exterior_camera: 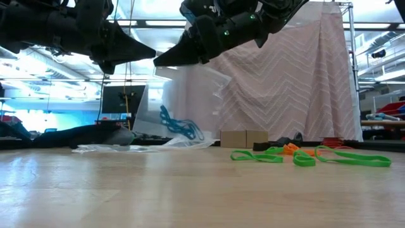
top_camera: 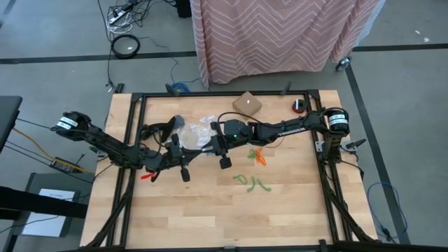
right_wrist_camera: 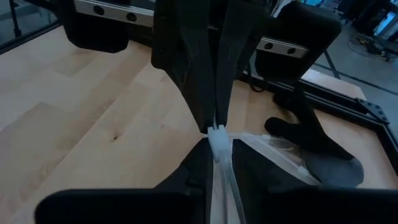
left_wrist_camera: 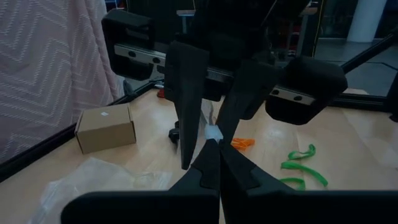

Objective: Sort rubber bands
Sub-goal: Close the transparent zip bag

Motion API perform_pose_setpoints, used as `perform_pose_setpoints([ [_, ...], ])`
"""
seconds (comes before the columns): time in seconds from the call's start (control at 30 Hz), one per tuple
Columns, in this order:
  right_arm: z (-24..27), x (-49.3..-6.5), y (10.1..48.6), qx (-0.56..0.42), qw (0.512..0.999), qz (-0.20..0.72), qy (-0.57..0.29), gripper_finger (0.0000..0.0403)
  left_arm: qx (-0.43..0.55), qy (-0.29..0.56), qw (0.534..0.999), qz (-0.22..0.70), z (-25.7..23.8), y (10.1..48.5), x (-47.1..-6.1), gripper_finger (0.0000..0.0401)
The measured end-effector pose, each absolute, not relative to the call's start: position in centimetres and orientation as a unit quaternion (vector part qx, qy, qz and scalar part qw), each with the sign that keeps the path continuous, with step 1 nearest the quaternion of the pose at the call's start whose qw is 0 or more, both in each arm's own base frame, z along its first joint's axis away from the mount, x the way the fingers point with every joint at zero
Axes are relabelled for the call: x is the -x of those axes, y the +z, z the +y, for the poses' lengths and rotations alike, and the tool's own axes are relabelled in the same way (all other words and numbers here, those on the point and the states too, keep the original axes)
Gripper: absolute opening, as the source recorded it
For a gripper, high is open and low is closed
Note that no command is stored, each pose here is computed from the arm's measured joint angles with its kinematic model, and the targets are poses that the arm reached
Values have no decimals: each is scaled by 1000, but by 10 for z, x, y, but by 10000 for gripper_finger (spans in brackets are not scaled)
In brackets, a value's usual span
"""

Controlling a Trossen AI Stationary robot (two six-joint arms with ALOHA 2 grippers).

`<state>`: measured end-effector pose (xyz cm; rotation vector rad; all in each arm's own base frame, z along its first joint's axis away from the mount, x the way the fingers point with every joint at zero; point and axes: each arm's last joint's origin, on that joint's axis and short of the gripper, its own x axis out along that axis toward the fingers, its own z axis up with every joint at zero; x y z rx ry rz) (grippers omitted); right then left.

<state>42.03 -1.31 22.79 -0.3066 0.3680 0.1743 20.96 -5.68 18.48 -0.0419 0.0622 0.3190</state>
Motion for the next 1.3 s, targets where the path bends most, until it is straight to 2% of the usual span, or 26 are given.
perform_pose_setpoints([
  [0.57,-12,-419,226,144,965,191,103,55,14,158,986,47,-57,181,-209,0],
  [0.8,-12,-419,225,150,964,193,103,38,19,158,986,54,-57,180,-209,0],
  [1.1,-12,-419,225,151,964,192,108,47,20,154,986,59,-57,177,-210,0],
  [1.3,-12,-419,225,151,963,193,108,38,20,154,986,56,-58,176,-211,0],
])
